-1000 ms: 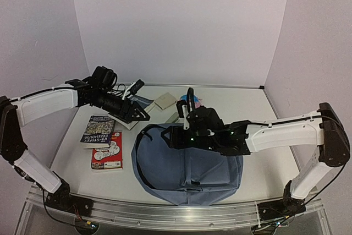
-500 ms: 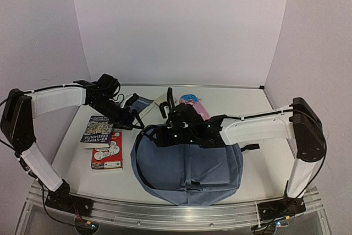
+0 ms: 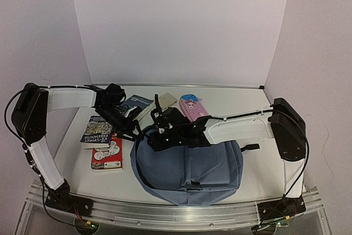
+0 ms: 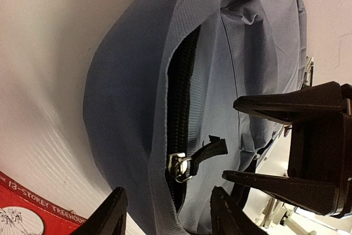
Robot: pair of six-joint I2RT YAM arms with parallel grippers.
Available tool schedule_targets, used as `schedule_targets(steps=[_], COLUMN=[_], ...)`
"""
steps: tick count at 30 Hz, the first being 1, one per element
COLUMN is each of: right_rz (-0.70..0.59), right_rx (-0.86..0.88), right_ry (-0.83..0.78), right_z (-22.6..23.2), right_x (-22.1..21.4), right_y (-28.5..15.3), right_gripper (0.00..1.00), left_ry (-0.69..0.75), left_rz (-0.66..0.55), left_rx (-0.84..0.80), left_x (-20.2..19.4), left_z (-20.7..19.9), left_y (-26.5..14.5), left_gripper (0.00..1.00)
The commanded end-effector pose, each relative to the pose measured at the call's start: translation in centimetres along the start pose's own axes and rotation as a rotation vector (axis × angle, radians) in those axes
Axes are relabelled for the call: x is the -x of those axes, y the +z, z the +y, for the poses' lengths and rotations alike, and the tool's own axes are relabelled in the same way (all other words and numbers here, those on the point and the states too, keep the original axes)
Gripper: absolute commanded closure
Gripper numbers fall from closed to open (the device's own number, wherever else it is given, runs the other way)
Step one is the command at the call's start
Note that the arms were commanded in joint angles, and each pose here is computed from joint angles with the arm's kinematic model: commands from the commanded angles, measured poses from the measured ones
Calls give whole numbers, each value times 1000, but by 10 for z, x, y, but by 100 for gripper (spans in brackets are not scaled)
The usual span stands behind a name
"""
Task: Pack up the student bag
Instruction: Unzip the student bag at the center of the board.
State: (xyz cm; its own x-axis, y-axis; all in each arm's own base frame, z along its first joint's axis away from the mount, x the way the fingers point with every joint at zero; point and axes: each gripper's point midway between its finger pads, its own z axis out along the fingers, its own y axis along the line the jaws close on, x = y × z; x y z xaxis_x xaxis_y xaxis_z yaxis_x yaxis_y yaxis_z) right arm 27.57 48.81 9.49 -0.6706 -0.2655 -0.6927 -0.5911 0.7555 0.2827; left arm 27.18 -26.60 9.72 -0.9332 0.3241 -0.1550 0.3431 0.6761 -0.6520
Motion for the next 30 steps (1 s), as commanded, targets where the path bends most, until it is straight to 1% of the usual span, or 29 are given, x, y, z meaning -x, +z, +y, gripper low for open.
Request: schedule_targets(steps=[1, 5, 8, 11, 15, 20, 30], right_rz=[-19, -20, -15, -15, -25, -54, -140], right_rx=[11, 7, 3, -3, -5, -24, -180], right_ry=[-21, -33, -42, -42, -33, -7, 91], right_z=[8, 8, 7, 6, 8, 6, -23], right_x=[11, 12, 10, 10, 14, 22, 33], right_y=[6, 9, 14, 17, 17, 14, 6], right_gripper=[53, 56, 60, 66, 79, 99, 100], left_ry=[0, -2, 5, 7, 9, 11, 18], left_rz=[5, 14, 8, 7, 6, 3, -7], left_rx=[-21, -33, -36, -46, -48, -46, -28], left_x=[7, 7, 8, 9, 9, 9, 11], left_z=[-7, -8, -10, -11, -12, -12, -11], left_y=[-3, -1, -2, -2, -2, -3, -5], left_gripper=[60, 71, 80, 91, 99, 100, 100])
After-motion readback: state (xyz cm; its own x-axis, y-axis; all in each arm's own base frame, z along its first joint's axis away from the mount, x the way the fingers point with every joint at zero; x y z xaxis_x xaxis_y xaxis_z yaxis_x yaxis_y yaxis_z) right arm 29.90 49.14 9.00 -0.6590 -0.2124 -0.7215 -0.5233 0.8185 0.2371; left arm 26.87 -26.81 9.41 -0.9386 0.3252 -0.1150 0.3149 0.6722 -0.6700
